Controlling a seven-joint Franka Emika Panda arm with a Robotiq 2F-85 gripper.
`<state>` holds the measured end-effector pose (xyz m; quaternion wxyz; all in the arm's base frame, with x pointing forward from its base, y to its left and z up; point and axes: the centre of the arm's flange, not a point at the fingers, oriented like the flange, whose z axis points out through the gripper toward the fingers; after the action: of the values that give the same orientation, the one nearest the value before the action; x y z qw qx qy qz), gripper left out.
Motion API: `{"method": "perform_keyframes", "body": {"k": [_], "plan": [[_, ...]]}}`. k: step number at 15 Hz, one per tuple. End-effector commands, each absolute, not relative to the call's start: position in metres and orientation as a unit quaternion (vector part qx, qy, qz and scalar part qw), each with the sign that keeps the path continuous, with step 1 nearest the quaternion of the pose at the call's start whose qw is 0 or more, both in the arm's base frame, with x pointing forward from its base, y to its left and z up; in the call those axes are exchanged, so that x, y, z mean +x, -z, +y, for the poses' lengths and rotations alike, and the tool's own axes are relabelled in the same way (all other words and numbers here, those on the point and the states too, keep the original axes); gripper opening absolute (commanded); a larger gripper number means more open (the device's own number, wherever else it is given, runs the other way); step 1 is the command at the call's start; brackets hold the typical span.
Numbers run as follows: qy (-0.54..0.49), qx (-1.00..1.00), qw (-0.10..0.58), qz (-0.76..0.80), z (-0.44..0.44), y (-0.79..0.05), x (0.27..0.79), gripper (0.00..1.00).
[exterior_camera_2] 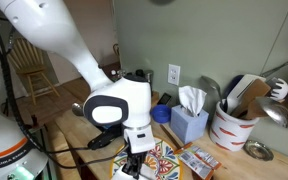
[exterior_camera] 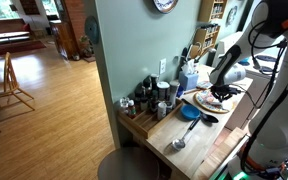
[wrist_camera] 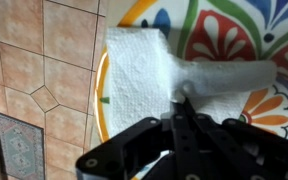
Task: Lift the paper towel on the yellow chopping board, dip it in water in the blue bowl to the left, the wipe the board and the put it on the cupboard to the right
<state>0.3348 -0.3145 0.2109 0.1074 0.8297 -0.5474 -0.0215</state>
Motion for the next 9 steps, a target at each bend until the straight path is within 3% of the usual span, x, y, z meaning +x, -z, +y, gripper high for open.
{"method": "perform_keyframes", "body": {"k": [1, 9], "plan": [[-0.017, 0.813, 0.121, -0.569, -0.315, -0.2, 0.35, 0.01], [-0.067, 0.83, 0.025, -0.554, -0.28, -0.205, 0.381, 0.01]]}}
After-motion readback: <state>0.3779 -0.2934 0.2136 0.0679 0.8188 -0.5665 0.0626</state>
